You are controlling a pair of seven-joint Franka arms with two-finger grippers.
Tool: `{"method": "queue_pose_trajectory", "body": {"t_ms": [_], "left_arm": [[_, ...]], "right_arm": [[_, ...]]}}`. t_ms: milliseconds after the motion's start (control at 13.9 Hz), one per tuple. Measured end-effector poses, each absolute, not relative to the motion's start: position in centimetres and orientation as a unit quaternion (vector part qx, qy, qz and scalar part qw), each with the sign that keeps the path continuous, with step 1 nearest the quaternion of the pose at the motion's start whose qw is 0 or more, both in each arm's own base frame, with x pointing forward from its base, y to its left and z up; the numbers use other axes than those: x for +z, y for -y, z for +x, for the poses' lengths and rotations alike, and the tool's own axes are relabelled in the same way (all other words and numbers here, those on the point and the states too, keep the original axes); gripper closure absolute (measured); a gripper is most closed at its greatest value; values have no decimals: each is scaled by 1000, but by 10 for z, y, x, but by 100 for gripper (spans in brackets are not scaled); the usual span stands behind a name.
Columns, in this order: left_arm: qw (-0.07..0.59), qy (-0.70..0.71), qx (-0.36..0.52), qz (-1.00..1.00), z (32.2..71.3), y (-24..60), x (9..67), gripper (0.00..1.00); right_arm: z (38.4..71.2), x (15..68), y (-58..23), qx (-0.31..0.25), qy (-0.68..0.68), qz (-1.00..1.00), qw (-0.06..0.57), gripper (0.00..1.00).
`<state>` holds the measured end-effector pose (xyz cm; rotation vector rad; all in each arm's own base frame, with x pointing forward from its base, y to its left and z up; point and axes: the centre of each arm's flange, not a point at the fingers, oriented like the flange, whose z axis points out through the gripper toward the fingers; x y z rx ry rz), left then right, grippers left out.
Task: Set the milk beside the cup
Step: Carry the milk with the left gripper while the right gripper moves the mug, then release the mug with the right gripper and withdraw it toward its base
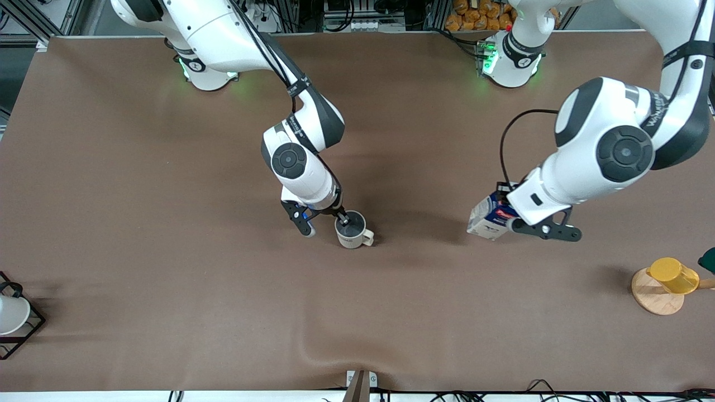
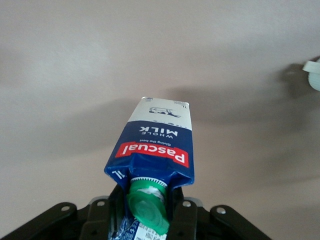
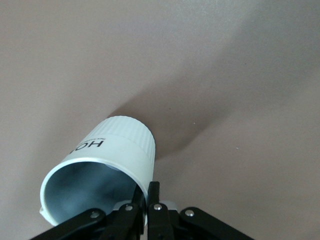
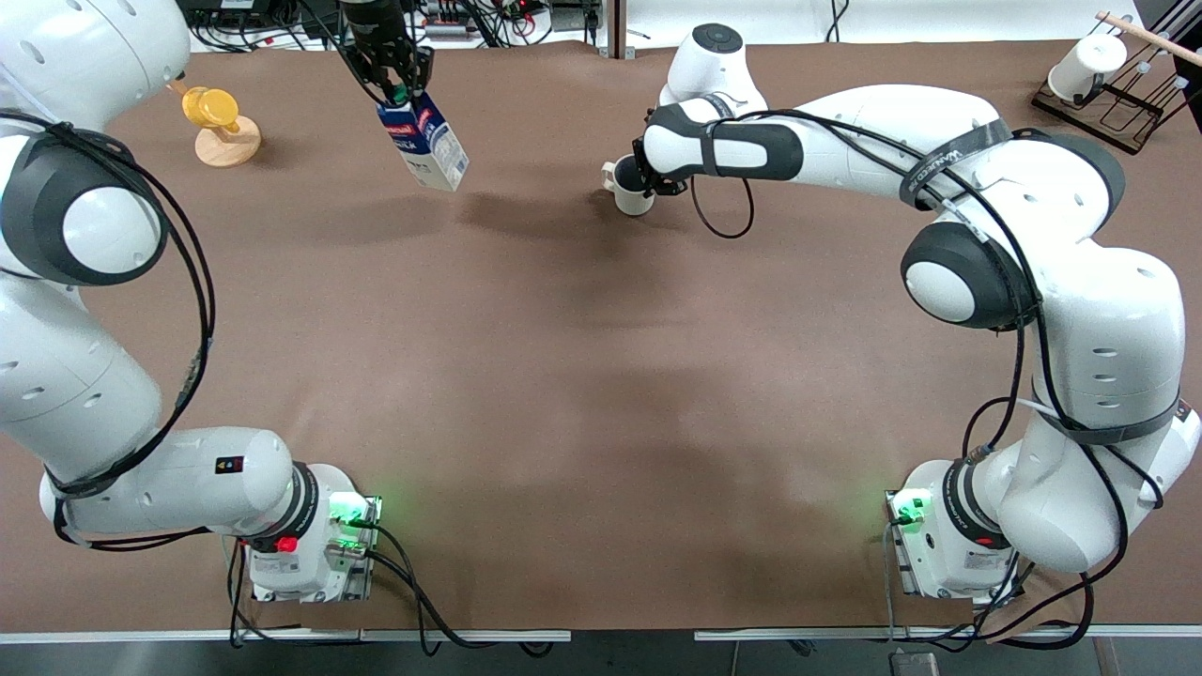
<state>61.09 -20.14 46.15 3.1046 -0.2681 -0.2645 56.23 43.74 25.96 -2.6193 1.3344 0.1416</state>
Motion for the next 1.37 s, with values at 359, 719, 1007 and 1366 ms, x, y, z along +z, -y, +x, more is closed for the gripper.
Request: {"method": "queue_pose_trajectory", "body": {"t_ms": [359,719,1007,1366], "left_arm": [[1,60,-108,992,583,256,460,62],[-3,20,-128,992,548,327,448,62],[-5,-10,-138,990,521,394,424,62],[17,-52,-136,989,508,466,401,62]], "right_arm": [[563,262,-438,51,-453,-885,96,69],[592,314,-411,101,-463,-880,40,18],[624,369,-340,136,-462,-876,14,0],[634,413,-211,204,-363,-909,-23,0]]}}
